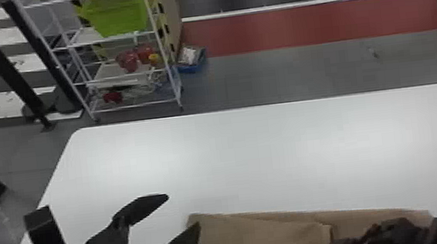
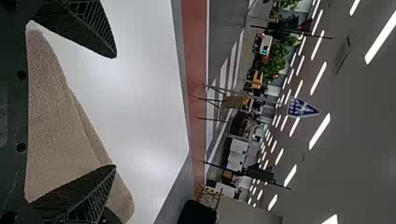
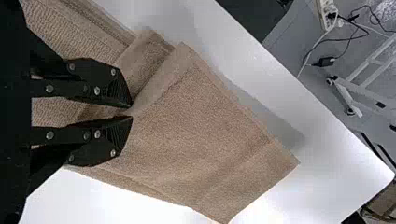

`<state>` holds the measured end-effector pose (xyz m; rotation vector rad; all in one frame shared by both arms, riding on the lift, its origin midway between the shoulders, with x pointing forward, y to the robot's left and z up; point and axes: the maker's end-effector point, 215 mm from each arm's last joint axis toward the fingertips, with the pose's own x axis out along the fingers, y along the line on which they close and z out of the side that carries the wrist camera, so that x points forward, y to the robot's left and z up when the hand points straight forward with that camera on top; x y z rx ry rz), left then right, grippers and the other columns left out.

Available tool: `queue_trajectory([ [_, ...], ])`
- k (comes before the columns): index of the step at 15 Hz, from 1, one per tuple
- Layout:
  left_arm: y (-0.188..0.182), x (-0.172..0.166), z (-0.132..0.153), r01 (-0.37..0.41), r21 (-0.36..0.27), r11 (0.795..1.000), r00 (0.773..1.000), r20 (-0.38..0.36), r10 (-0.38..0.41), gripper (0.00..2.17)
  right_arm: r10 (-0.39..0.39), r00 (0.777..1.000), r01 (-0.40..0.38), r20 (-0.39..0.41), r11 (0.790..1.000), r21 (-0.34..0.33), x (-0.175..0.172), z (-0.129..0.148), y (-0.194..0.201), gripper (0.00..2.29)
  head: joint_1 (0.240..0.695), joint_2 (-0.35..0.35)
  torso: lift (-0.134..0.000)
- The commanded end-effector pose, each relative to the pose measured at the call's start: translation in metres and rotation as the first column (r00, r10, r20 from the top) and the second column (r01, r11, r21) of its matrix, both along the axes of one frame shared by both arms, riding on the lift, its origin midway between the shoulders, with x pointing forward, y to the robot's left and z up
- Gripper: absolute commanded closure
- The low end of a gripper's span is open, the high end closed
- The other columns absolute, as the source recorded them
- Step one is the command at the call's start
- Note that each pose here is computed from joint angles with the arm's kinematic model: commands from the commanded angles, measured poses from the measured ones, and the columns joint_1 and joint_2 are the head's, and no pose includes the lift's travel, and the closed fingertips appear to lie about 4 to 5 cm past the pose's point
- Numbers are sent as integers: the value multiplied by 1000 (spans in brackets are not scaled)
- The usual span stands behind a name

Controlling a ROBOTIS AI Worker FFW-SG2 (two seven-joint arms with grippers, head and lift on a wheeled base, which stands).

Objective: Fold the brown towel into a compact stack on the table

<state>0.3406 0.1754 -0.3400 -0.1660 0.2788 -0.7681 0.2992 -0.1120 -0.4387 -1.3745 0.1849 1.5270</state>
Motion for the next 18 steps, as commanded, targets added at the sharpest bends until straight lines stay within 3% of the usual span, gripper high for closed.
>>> queue_trajectory([
  [1, -1, 0, 0, 0, -3, 1000, 1000, 0, 0, 33, -1, 1000, 1, -7, 1000, -12, 1, -4, -1, 1332, 695, 117, -119],
  [3, -2, 0, 1, 2, -1, 1000, 1000, 3, -2, 33, -3, 1000, 3, -8, 1000, -7, 1, -2, -1, 1642, 695, 115, -119],
  [5, -3, 0, 3, 4, -1, 1000, 1000, 6, -4, 33, -38, 999, 38, -14, 999, -7, 7, 1, -5, 944, 695, 114, -119],
  [8, -3, 0, 2, 5, -1, 1000, 1000, 5, -5, 33, -59, 998, 58, -9, 998, -19, 11, 4, -15, 650, 695, 99, -119],
  [18, -2, 0, -4, 2, -2, 1000, 1000, -5, -2, 33, -40, 999, 38, -31, 998, -57, 6, -14, -11, 650, 695, 81, -119],
])
